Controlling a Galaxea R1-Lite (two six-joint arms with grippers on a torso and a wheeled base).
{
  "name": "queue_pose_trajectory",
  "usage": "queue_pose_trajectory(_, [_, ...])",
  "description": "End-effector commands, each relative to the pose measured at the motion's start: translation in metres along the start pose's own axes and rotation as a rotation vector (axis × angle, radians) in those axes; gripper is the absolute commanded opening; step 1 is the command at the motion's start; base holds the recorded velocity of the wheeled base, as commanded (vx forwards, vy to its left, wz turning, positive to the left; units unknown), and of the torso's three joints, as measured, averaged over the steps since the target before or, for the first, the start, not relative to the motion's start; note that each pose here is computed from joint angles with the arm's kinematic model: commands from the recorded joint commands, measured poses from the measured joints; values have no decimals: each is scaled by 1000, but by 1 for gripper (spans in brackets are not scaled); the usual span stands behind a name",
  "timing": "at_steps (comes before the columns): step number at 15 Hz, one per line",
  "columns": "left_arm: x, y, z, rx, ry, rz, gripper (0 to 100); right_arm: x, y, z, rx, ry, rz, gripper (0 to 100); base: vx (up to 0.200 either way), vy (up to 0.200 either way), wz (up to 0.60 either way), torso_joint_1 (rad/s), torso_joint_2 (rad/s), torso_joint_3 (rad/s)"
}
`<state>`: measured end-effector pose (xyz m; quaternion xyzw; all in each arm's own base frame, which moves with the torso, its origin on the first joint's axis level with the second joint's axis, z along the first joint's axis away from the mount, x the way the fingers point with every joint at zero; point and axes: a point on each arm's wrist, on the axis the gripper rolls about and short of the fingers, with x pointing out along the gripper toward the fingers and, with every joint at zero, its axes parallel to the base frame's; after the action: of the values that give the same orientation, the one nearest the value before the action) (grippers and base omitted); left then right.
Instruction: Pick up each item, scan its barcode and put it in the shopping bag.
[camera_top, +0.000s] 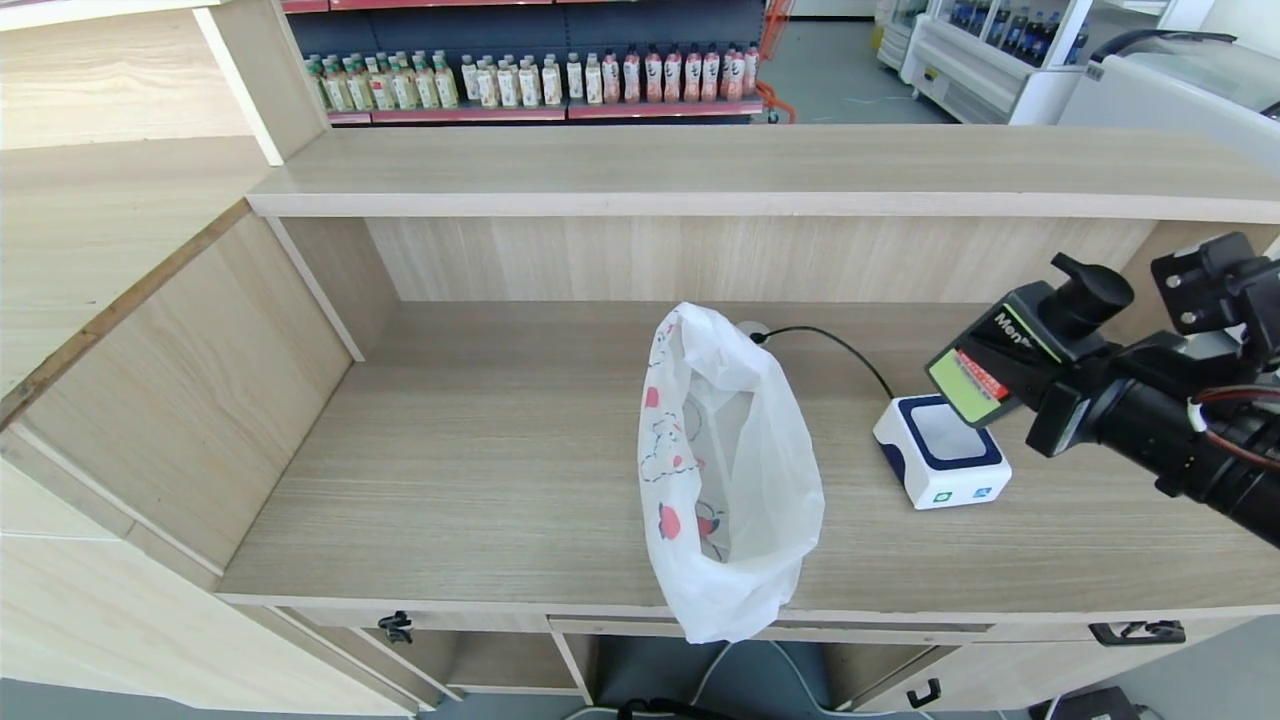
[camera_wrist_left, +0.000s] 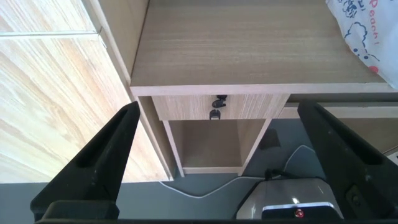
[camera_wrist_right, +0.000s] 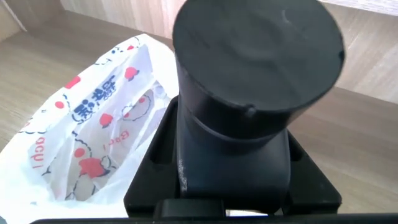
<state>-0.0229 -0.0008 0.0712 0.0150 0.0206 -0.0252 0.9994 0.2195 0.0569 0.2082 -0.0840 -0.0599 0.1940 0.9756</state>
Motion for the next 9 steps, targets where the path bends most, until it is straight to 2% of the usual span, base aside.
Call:
queue_pose_trajectory(1, [0, 0, 0, 0, -1, -1, 100, 9, 12, -24, 25, 52, 53, 0, 0, 0, 0, 0, 0, 0])
queue_pose_trajectory(3, [0, 0, 0, 0, 0, 1, 100, 15, 21, -45, 29, 51, 93, 0, 0, 0, 0, 0, 0, 0])
queue_pose_trajectory(6, [0, 0, 0, 0, -1, -1, 100, 39, 29, -92, 43, 33, 156, 0, 0, 0, 0, 0, 0, 0])
queue_pose_trajectory(7, [0, 0, 0, 0, -1, -1, 100, 43, 31, -101, 65, 62, 174, 0, 0, 0, 0, 0, 0, 0])
queue_pose_trajectory(9, [0, 0, 0, 0, 0, 1, 100, 45, 35, -102, 88, 55, 245, 0, 0, 0, 0, 0, 0, 0])
